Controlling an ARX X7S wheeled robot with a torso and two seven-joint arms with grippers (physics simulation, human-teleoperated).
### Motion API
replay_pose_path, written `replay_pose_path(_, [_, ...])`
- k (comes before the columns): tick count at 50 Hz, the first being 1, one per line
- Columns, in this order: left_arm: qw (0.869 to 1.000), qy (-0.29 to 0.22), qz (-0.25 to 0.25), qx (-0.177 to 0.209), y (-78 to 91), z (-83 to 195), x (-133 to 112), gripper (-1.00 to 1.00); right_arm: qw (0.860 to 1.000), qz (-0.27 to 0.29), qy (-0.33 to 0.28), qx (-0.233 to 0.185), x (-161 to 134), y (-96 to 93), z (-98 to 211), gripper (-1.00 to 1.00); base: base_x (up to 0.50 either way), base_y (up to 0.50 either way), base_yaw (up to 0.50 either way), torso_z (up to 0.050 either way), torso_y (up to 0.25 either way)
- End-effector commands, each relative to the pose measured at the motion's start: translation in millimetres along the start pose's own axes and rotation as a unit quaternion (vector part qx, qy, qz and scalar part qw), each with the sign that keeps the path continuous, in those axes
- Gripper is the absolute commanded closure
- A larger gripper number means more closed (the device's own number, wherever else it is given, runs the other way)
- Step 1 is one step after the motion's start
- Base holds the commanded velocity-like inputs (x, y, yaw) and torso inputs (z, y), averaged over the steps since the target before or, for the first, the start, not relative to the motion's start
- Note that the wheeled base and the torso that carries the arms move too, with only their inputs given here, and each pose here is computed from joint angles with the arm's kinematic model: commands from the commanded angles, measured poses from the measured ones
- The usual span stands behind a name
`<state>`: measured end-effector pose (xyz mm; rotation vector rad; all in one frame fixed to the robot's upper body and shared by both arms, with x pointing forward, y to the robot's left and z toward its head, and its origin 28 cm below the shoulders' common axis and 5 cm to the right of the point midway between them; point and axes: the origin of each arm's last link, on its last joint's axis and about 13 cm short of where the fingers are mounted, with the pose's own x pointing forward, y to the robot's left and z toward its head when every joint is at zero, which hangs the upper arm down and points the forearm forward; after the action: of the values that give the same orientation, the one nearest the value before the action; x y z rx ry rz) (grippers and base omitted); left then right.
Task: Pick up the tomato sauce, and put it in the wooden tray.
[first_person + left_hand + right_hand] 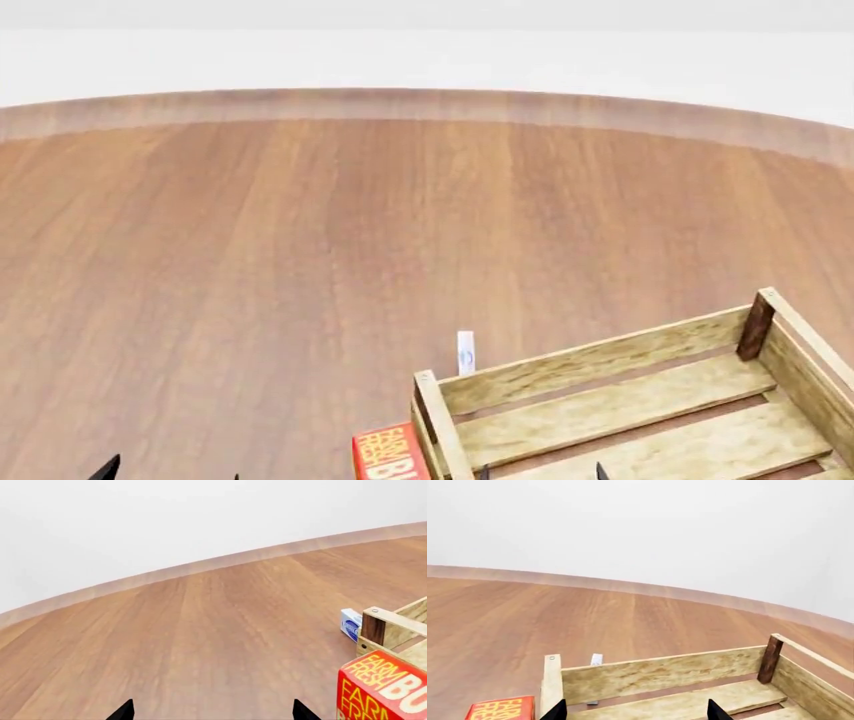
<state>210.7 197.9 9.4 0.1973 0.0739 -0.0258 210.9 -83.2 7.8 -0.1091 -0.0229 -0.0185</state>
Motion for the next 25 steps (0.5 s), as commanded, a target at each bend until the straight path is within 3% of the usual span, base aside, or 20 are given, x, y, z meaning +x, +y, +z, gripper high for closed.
replay_pose_path(1, [1.000, -0.010, 0.012, -0.021, 1.4, 1.3, 0.7, -1.00, 1.000, -0.003, -0.013, 0.000, -9.6, 1.3, 12.8, -1.00, 0.00, 0.00, 0.00, 0.000, 0.000])
replay_pose_path(12, [1.000, -0.011, 0.013, -0.021, 1.2, 1.5, 0.4, -1.00, 0.998, 0.024, -0.044, -0.027, -55.4, 9.1, 27.4, -1.00, 0.00, 0.00, 0.00, 0.000, 0.000])
replay_pose_path(25, [1.000, -0.012, 0.013, -0.021, 1.1, 2.0, 0.5, -1.00, 0.996, 0.078, -0.023, -0.038, -99.8, 17.6, 10.6, -1.00, 0.00, 0.00, 0.00, 0.000, 0.000])
